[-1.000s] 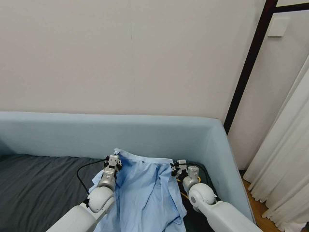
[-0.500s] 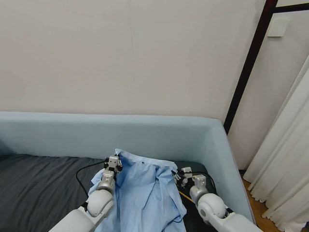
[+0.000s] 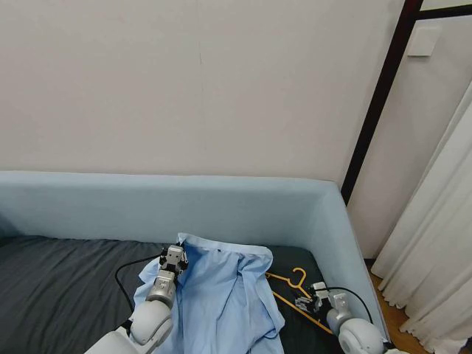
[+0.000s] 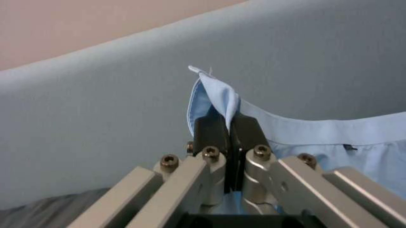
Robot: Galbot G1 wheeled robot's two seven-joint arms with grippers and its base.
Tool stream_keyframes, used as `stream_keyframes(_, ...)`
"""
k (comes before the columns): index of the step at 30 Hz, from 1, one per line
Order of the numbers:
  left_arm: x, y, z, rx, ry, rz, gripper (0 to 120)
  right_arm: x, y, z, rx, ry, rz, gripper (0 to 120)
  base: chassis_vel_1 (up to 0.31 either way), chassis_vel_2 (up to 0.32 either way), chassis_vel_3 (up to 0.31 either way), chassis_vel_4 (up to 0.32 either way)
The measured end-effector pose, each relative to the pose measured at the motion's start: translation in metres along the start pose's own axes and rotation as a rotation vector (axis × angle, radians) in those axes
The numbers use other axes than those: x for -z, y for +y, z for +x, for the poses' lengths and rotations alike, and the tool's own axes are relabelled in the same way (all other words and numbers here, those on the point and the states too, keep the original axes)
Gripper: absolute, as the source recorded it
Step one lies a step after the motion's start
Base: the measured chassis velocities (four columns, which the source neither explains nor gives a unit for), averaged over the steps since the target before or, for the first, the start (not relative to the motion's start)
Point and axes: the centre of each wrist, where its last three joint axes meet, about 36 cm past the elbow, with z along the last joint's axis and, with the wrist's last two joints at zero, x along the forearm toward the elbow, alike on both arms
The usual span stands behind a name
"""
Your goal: Pick up the clothes from the sofa and hang them on the clothes hanger.
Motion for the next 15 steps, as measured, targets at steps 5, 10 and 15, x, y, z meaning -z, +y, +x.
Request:
stream_keyframes(5,0.002,-0.001,0.003,-0.003,-0.006,0.005,0,-0.006,-0.010,-0.018,0.021,0.004,0.029,100,0.000,0.000,0.000,0.000)
stream_keyframes(10,0.007,-0.002,0.005,-0.005,-0.016,0.015,0,-0.001,-0.013,-0.043,0.030,0.006,0.052,94,0.000,0.000,0.000,0.000)
stream_keyframes(15,0.009,-0.004,0.008,-0.005,-0.018,0.025,0,0.005,-0.019,-0.060,0.003,0.022,-0.024,79,0.000,0.000,0.000,0.000)
